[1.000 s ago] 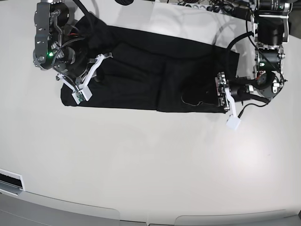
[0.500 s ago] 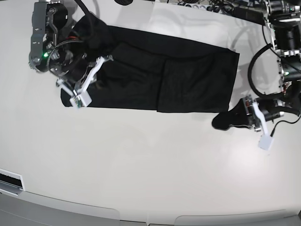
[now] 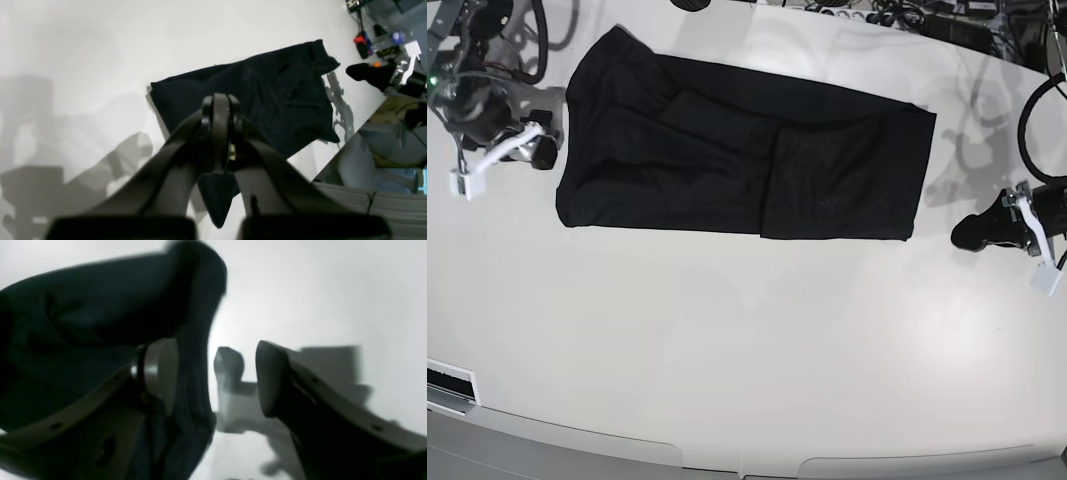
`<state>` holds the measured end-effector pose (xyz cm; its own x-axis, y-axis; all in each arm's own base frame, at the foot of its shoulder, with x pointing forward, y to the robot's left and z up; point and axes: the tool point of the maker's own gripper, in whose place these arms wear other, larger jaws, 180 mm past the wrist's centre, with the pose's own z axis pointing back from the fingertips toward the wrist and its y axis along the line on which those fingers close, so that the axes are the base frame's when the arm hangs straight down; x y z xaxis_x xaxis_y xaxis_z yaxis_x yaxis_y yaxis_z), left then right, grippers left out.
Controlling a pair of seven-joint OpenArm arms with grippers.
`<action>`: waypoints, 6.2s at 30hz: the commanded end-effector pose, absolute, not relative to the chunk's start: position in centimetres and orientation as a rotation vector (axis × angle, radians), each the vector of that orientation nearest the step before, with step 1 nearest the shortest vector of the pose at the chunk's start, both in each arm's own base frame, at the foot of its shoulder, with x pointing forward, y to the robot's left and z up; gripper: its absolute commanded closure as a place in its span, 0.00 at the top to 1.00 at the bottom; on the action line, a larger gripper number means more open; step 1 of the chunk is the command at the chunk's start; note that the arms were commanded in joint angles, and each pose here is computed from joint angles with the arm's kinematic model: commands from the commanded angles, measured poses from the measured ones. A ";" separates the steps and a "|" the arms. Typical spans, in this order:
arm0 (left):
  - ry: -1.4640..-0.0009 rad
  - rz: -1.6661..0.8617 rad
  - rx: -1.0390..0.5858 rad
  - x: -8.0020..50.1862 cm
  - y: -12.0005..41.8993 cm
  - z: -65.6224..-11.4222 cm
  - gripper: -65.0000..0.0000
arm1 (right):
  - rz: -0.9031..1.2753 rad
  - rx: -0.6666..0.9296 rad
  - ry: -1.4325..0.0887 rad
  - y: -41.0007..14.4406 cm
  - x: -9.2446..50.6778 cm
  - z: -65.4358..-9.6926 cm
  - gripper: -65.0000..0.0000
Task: Layout the t-shirt on the table in an organized manner, then fold the t-shirt properly
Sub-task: 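Grasp the strip's end near the right gripper, then fold the held end over onto the shirt with the right gripper, then press and adjust the folded bundle's edge with the right gripper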
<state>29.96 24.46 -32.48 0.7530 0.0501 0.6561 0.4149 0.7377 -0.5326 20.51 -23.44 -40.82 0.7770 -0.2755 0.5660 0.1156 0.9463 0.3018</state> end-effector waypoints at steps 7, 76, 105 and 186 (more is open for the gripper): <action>-0.762 -0.238 -0.716 31.0 25.2 -30.4 0.00 | -0.378 0.449 -0.611 -23.8 18.1 -44.5 0.60; -0.759 -0.235 -0.718 30.8 25.2 -30.5 0.00 | 0.293 0.295 -0.844 -12.9 24.1 -30.0 0.00; -0.769 -0.233 -0.817 30.8 23.1 -30.1 0.00 | 0.871 0.859 -0.849 11.2 21.9 -26.0 0.43; -0.727 -0.322 -0.834 30.0 20.7 -30.1 0.00 | 0.790 0.749 -0.519 4.6 14.5 -35.8 0.00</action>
<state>29.09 20.36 -31.77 0.7538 0.0020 0.6571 0.5006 0.6459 -0.5764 14.11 4.04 -36.88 0.6248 0.4681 0.6249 -0.7715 0.4930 0.4022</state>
